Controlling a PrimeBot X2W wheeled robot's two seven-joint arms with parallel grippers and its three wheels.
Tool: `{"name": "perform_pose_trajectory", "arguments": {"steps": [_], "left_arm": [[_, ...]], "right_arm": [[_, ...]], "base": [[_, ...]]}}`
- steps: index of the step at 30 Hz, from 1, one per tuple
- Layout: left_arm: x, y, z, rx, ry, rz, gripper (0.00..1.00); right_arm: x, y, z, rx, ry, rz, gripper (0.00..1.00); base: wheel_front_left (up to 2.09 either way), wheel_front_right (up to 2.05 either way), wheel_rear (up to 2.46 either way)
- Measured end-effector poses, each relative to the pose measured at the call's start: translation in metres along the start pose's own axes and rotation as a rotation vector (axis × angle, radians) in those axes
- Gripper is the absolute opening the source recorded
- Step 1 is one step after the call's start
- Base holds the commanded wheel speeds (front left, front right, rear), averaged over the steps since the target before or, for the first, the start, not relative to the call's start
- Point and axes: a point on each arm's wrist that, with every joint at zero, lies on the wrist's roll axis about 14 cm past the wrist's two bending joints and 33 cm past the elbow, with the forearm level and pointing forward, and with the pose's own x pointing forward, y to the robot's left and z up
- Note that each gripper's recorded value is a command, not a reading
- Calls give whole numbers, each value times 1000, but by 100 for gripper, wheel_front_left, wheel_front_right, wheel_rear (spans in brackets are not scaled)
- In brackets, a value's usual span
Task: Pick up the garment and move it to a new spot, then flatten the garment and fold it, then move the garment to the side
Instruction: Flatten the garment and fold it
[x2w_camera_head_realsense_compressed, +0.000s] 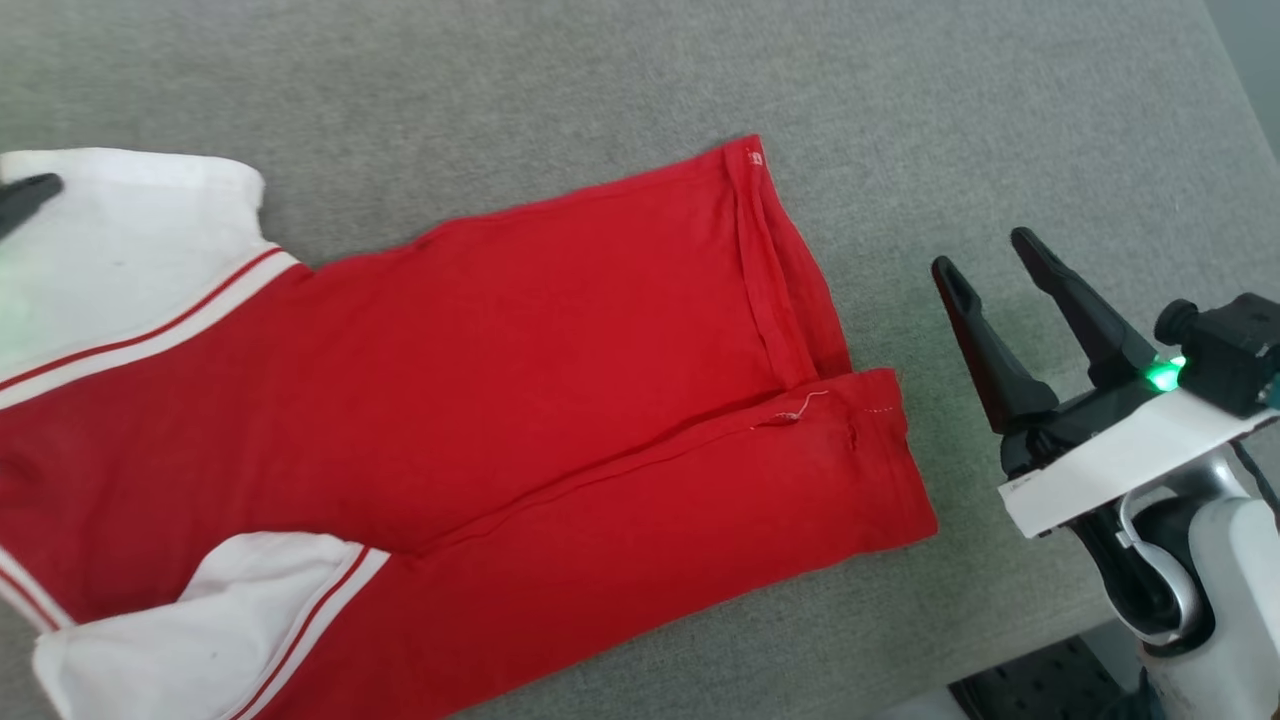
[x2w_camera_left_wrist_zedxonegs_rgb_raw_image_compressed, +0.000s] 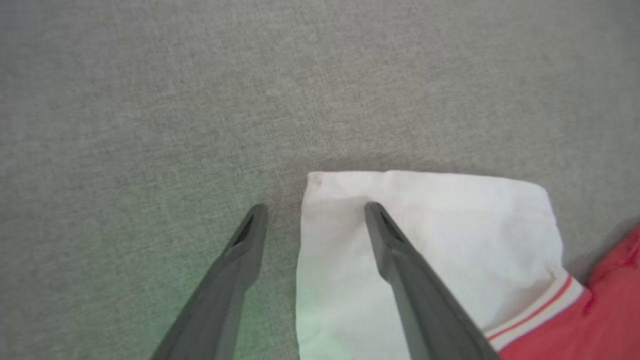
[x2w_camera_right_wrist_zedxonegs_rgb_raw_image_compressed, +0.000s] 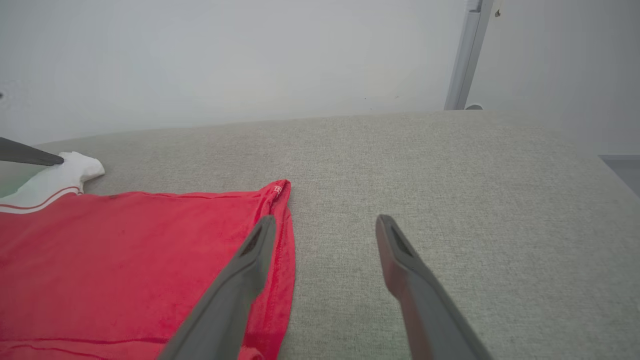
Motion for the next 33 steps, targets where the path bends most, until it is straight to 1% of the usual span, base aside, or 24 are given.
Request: {"name": "perform_pose_trajectory", "arguments": {"steps": [5,6,7,8,9,15,18,19,21,23,27,30,33], "left_arm": [[15,-4,-8,-37,97,-34,100],[16,-6,-8,-41,107,-46,91],[16,-6,-8,-54,111,-51,46],[16,-7,-8,-55,116,-59,38],[16,-7,-9,-55,122,-65,0],[18,-13,-10,-54,118,-91,0],[19,-14,-9,-56,98,-97,0],[19,-14,-9,-56,98,-97,0],[19,-17,-9,-49,88,-104,0],[19,-21,-9,-43,80,-111,0],[16,-30,-11,-49,61,-138,0],[13,-33,-14,-55,51,-144,0],[11,-33,-17,-58,46,-146,0]], "right_arm": [[0,-7,-7,0,21,-20,100],[0,-8,-9,1,25,-23,100],[0,-9,-9,-1,28,-23,100],[1,-8,-9,-1,29,-20,100],[3,-8,-9,-1,29,-16,100],[21,-1,-2,-40,44,31,100],[34,6,-8,-69,112,71,100],[34,6,-8,-69,112,71,100],[42,9,-21,-83,205,94,100],[47,12,-35,-127,320,126,100],[69,22,-38,-175,457,180,100],[80,31,-47,-179,577,218,100],[93,42,-49,-182,650,250,100]], "base": [[0,0,0],[0,0,0],[0,0,0],[0,0,0],[0,0,0],[0,0,0],[0,0,0],[0,0,0],[0,0,0],[0,0,0],[0,0,0],[0,0,0],[0,0,0]]}}
